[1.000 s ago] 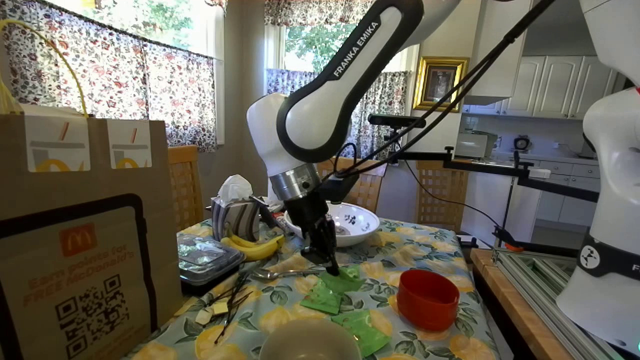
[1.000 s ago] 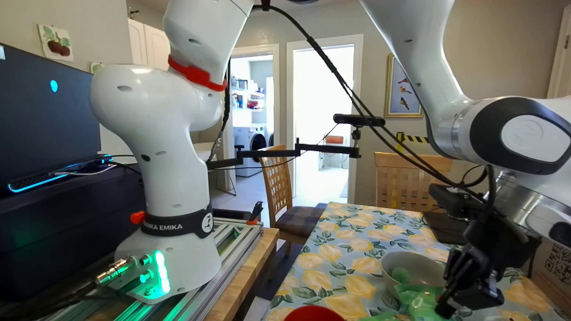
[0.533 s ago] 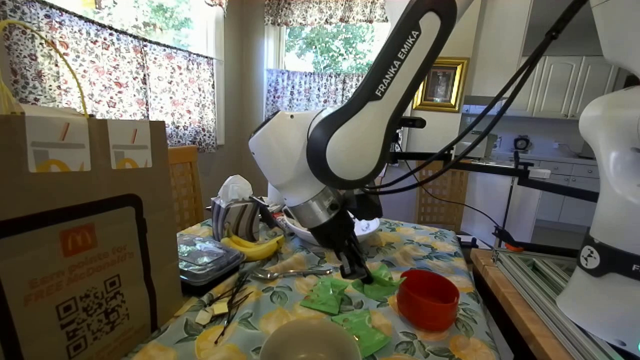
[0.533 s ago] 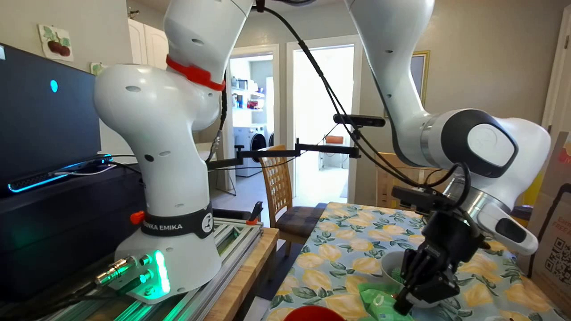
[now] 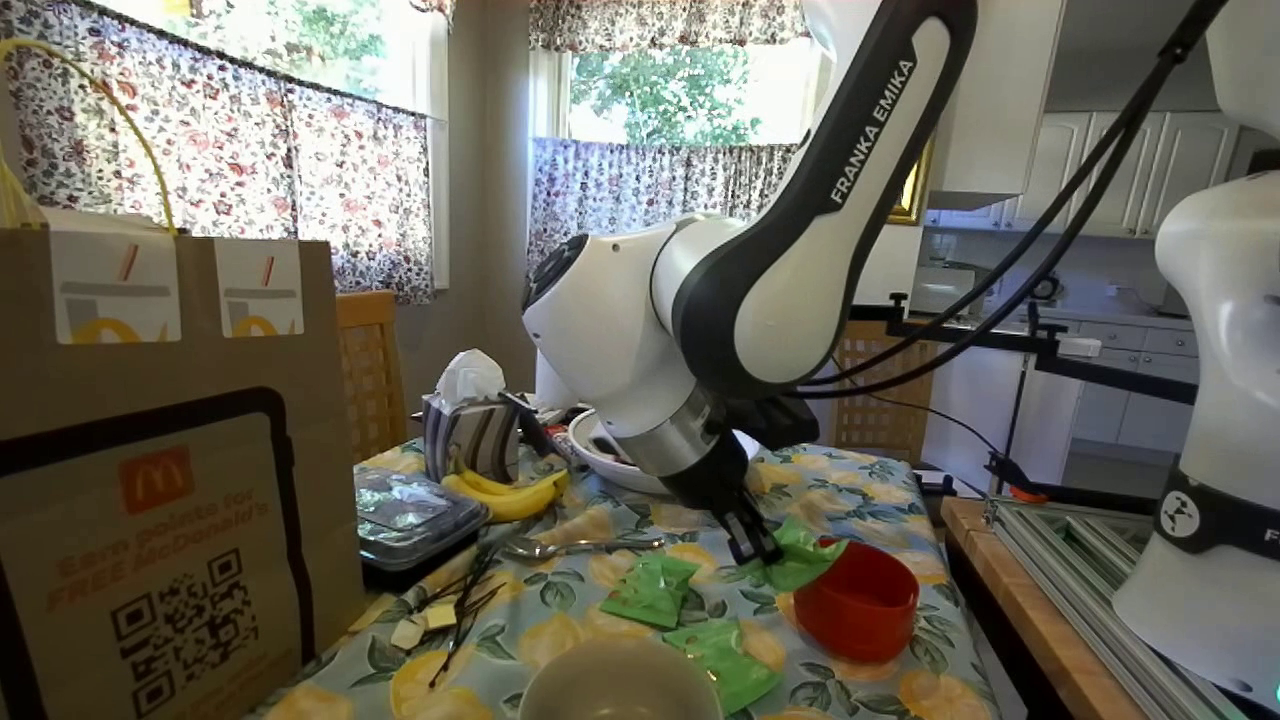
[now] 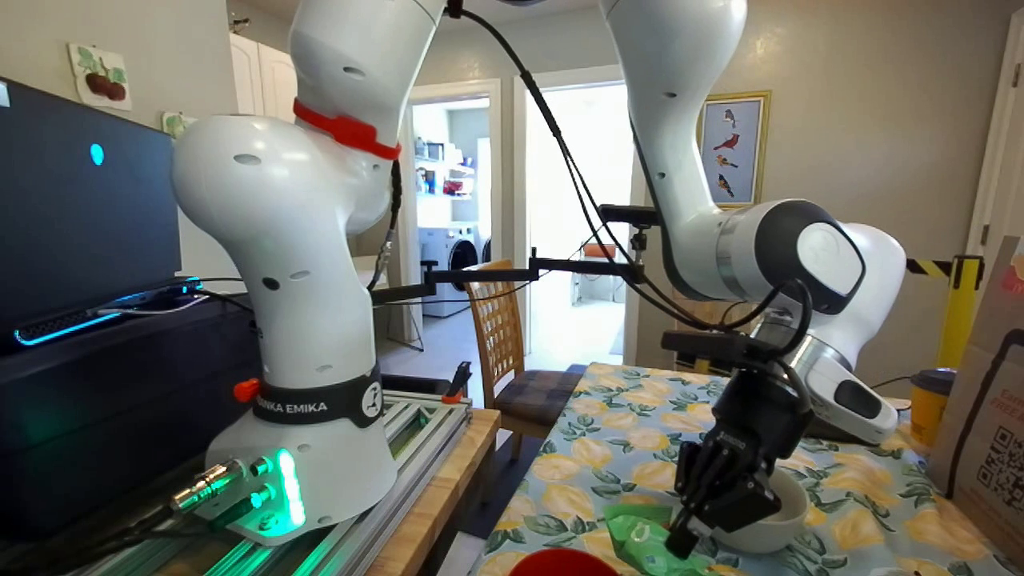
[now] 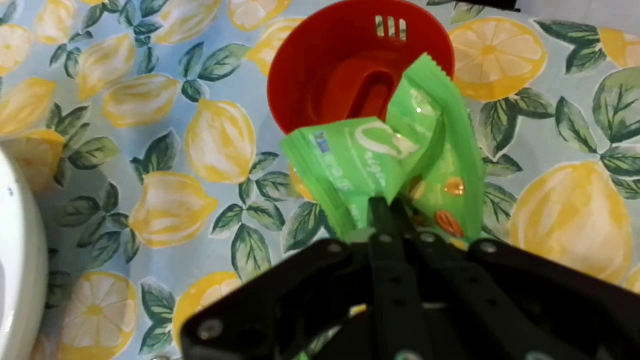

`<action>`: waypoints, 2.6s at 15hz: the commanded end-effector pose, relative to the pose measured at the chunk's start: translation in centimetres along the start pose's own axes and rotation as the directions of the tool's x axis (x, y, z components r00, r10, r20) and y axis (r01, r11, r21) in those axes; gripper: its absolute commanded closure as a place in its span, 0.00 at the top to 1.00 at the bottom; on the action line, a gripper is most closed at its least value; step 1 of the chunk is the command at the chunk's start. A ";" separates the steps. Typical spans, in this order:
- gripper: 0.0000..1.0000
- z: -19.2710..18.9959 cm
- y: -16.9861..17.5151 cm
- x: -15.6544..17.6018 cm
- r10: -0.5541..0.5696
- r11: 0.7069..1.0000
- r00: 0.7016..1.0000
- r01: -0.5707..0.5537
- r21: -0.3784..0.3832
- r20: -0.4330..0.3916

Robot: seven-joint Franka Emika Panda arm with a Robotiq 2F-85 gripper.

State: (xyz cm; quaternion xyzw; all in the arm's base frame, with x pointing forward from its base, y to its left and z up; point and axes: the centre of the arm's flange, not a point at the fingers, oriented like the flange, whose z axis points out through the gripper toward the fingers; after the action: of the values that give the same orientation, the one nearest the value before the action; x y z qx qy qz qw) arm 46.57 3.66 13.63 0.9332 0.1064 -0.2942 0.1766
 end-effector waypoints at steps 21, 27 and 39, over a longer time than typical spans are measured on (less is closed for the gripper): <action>0.00 4.6 -1.2 -5.4 0.038 0.980 0.999 -0.040 -0.194 -0.014; 0.33 4.9 -1.9 -6.1 0.052 0.980 0.998 -0.055 -0.191 -0.025; 1.00 0.7 7.2 -1.5 0.278 0.956 0.846 -0.292 0.040 -0.455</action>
State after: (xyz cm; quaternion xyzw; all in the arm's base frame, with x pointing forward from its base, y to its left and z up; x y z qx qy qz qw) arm 45.39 -1.05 16.30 0.9719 0.0340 -0.0921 0.2138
